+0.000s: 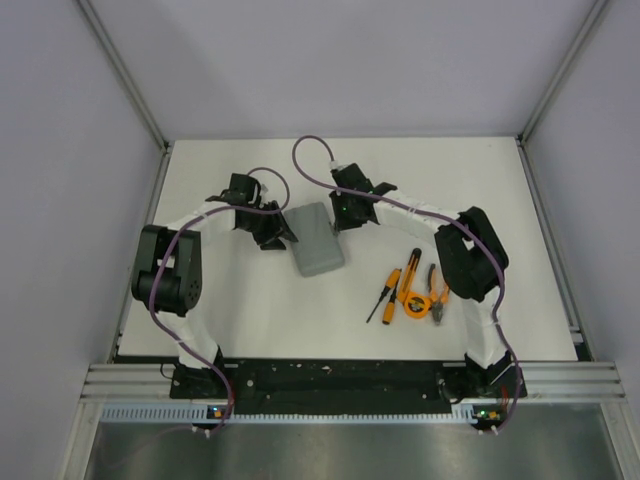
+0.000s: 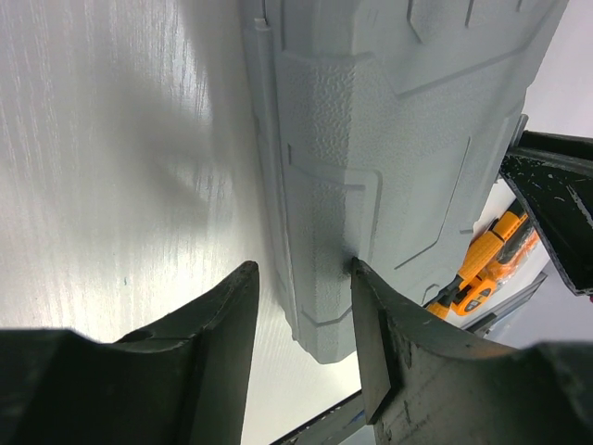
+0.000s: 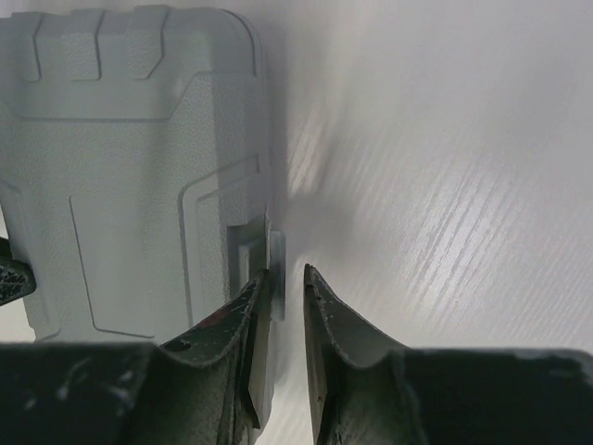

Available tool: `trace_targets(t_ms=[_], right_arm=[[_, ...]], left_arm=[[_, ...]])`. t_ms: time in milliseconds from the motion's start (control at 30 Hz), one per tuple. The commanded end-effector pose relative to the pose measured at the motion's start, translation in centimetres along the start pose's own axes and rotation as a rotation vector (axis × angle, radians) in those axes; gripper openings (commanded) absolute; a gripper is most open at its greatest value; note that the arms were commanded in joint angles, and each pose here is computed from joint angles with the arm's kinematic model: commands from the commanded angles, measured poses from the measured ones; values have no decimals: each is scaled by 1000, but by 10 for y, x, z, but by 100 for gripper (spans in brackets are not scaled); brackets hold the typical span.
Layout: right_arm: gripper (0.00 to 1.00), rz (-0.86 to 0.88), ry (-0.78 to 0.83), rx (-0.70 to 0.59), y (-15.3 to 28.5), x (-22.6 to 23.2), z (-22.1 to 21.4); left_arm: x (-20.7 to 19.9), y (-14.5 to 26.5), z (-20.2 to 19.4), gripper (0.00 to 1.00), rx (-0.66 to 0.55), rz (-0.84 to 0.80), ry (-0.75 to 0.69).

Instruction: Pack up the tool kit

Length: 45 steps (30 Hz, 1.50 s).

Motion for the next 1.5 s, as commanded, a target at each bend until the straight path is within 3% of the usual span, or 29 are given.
trace_targets(t_ms=[0, 167, 400, 733, 867, 967, 1100, 1467], right_arm=[[23, -53, 14, -28, -11, 0, 3], [26, -53, 27, -18, -15, -1, 0], [19, -92, 50, -23, -17, -5, 0], [31, -20, 22, -43, -13, 0, 4], [31, 5, 0, -32, -16, -2, 2], [25, 51, -21, -11, -18, -6, 0], [0, 138, -49, 9, -20, -11, -2], [0, 125, -104, -110, 35, -10, 15]], left_arm=[[6, -6, 3, 48, 1, 41, -8], [7, -7, 3, 48, 1, 44, -7], [9, -9, 3, 48, 4, 50, -6], [10, -9, 3, 48, 4, 56, -4], [10, -9, 3, 48, 5, 55, -5], [9, -9, 3, 48, 6, 52, -4], [5, -6, 3, 50, 8, 36, 15], [-39, 36, 21, 67, -76, -66, -41]])
Point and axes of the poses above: each gripper's point midway between its finger pads, its own y axis back along the fingers, its own x axis along the line the jaws close on, z = x × y, the point moved 10 cm from there along y, back along the fingers, and after that the axes turned 4 degrees about y, right-handed, at the moved point
